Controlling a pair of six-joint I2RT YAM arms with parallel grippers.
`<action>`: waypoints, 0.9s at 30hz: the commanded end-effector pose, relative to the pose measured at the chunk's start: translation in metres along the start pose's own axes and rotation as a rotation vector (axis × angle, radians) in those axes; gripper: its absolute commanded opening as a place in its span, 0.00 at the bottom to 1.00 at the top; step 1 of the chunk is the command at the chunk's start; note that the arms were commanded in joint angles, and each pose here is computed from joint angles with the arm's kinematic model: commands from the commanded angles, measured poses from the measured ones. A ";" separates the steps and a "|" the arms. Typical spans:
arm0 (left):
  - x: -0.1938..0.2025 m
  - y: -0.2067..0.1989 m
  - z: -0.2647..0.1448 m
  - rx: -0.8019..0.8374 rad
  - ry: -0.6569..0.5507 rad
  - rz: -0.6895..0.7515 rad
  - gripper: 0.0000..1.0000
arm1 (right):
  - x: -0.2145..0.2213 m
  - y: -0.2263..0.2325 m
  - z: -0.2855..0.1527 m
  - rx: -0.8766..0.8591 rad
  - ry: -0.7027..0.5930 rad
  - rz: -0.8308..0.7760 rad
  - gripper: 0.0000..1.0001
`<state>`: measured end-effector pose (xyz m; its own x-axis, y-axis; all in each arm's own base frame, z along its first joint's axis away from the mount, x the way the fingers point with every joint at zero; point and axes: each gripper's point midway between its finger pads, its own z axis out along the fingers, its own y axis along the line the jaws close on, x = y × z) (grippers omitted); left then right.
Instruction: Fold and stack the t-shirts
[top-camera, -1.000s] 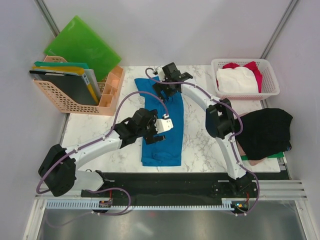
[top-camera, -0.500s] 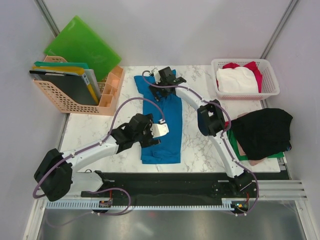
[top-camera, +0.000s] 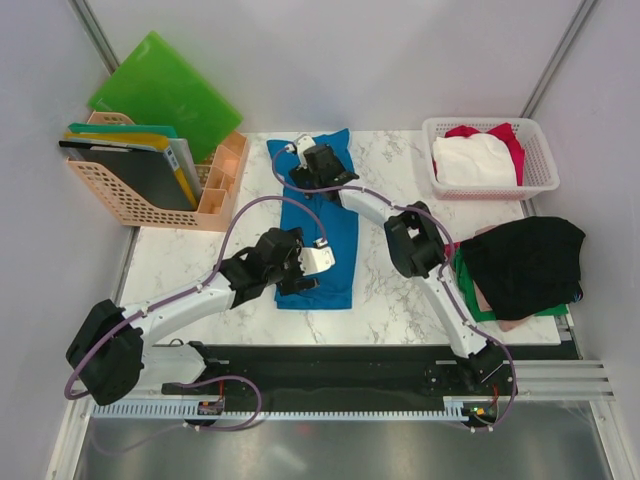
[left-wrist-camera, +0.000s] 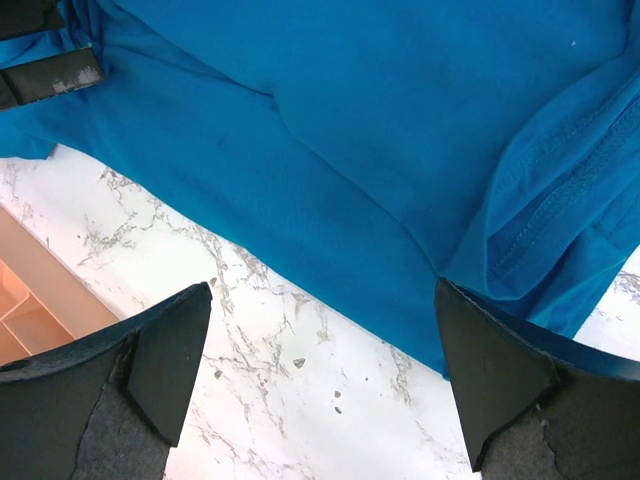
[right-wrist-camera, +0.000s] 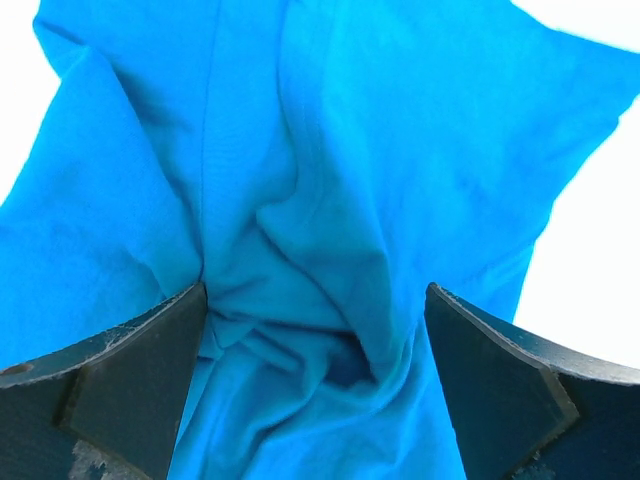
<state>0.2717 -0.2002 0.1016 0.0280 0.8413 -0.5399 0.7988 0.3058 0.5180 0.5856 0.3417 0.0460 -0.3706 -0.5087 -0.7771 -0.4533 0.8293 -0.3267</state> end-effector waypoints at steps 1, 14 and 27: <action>-0.012 0.013 -0.003 -0.044 -0.049 0.014 1.00 | 0.013 -0.012 -0.015 0.043 0.033 0.012 0.98; -0.008 -0.033 0.009 0.183 -0.058 -0.057 1.00 | -0.083 -0.052 -0.151 0.022 -0.151 0.100 0.98; -0.024 -0.053 0.046 0.390 0.023 -0.119 1.00 | 0.037 -0.046 -0.217 -0.096 0.174 -0.118 0.98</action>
<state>0.2462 -0.2381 0.0379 -0.0925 0.8593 -0.5030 0.9654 0.2012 0.1661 0.4345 0.2550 0.1691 -0.4049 -0.5670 -0.7173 -0.5503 0.7776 -0.3041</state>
